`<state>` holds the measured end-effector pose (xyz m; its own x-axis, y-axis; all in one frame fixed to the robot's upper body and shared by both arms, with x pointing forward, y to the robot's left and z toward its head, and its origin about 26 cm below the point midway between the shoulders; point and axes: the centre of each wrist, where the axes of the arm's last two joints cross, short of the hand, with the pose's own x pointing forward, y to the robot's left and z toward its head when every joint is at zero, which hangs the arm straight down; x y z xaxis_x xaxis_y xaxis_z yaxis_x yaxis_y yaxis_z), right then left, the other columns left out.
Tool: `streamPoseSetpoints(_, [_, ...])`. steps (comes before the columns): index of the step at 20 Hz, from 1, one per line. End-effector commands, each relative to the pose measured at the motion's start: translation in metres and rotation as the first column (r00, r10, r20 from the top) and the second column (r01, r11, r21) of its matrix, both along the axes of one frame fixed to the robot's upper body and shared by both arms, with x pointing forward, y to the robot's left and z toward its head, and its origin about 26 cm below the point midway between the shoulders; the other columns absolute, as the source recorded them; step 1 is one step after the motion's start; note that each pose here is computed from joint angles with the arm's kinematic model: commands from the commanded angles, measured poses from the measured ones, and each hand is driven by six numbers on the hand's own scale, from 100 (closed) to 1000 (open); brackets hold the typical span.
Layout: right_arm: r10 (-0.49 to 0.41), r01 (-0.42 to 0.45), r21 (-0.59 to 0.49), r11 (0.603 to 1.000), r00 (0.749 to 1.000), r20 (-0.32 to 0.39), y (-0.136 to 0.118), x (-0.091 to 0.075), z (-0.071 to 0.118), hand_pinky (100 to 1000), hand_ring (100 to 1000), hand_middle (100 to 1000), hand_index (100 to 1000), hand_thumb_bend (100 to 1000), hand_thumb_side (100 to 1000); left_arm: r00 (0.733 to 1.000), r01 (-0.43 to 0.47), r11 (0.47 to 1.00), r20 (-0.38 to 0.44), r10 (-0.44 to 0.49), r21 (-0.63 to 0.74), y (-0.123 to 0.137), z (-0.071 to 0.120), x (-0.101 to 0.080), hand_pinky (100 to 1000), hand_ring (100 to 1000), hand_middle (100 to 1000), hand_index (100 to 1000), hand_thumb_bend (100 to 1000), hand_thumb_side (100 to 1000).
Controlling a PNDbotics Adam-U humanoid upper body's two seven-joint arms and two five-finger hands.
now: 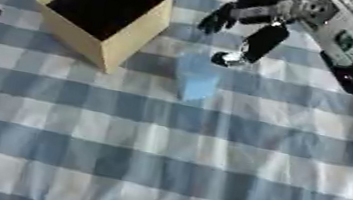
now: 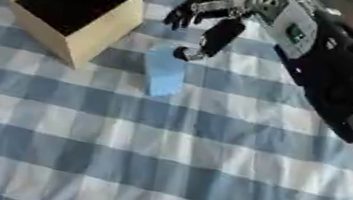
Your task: Pick up objects on the table and place them in the box.
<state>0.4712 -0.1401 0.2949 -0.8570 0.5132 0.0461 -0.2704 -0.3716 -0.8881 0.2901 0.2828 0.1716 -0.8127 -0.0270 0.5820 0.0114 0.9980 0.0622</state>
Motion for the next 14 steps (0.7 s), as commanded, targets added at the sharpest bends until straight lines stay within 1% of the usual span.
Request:
streamPoseSetpoints(1, [0.116,-0.114,-0.080,0.990,0.993,0.015,0.000,-0.010,0.019,893,906,865,1000,243,632,1.000,0.007,1.000,0.016,-0.007,0.006,0.000,0.006,-0.001,632,661,734,775,106,780])
streamPoseSetpoints(5, [0.166,-0.161,-0.110,0.981,0.985,0.041,0.012,-0.022,0.022,899,913,874,1000,287,643,1.000,0.010,1.000,0.014,-0.011,0.009,-0.001,0.006,-0.001,632,660,734,775,102,777])
streamPoseSetpoints(6, [0.175,-0.167,-0.121,0.978,0.983,0.052,0.013,-0.024,0.022,902,915,874,1000,324,646,1.000,0.011,1.000,0.012,-0.011,0.009,-0.001,0.005,-0.001,632,659,733,775,100,777])
streamPoseSetpoints(8, [0.183,-0.171,-0.144,0.975,0.980,0.076,0.015,-0.027,0.024,908,918,879,1000,353,645,1.000,0.012,1.000,0.009,-0.012,0.009,-0.001,0.005,-0.001,632,659,732,775,101,777])
streamPoseSetpoints(12, [0.178,-0.157,-0.185,0.970,0.979,0.102,0.012,-0.026,0.019,908,914,872,1000,387,673,1.000,0.019,1.000,0.005,-0.019,0.006,-0.003,0.004,-0.001,632,655,728,775,100,776])
streamPoseSetpoints(14, [0.177,-0.152,-0.202,0.968,0.978,0.111,0.012,-0.023,0.016,907,912,872,1000,387,672,1.000,0.021,1.000,0.004,-0.021,0.005,-0.003,0.004,-0.001,632,654,726,775,100,777])
